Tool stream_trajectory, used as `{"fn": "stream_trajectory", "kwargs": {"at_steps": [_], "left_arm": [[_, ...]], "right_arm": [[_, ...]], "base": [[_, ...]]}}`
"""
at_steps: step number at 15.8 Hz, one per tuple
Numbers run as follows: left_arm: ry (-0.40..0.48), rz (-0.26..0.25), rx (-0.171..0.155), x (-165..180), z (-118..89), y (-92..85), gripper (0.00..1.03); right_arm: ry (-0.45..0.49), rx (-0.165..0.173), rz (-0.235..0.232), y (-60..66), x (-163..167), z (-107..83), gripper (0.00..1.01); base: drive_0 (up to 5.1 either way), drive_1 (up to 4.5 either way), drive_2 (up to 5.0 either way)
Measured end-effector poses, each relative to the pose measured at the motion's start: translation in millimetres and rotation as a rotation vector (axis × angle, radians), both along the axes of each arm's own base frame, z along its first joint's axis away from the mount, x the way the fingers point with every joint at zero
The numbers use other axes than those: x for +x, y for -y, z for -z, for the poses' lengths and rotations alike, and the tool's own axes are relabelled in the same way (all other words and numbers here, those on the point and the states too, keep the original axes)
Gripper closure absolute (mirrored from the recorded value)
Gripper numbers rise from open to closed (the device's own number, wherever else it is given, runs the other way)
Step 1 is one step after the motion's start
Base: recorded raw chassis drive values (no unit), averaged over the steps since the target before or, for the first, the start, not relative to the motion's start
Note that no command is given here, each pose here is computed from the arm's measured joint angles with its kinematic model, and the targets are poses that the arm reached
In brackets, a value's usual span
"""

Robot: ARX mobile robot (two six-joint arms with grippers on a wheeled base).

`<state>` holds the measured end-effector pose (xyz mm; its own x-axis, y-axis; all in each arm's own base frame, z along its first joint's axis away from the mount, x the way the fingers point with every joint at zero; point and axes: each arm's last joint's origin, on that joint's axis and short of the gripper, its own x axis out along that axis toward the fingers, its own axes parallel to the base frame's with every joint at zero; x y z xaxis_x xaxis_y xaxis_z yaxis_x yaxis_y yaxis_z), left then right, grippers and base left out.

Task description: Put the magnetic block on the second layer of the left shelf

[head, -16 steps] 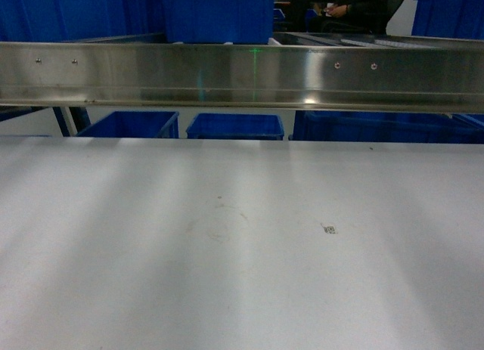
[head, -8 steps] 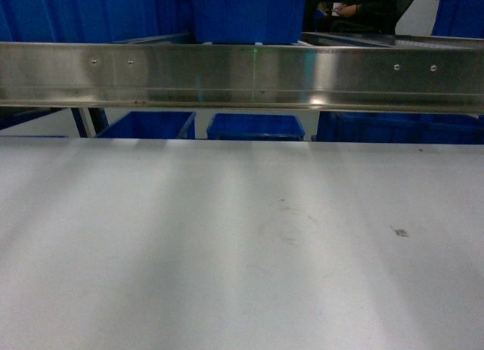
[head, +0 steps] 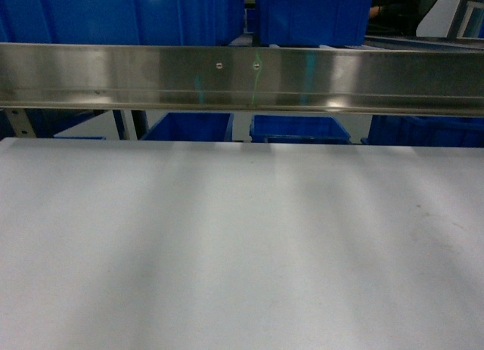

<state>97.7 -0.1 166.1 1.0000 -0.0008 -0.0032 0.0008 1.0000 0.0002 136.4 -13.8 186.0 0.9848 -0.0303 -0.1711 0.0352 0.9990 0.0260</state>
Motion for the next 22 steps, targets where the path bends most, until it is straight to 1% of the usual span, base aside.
{"fn": "stream_trajectory", "kwargs": {"at_steps": [22], "left_arm": [[0.0, 0.0, 0.0, 0.0, 0.0, 0.0, 0.05]], "right_arm": [[-0.001, 0.0, 0.0, 0.0, 0.0, 0.1, 0.68]], "base": [[-5.0, 2.44, 2.4]]}}
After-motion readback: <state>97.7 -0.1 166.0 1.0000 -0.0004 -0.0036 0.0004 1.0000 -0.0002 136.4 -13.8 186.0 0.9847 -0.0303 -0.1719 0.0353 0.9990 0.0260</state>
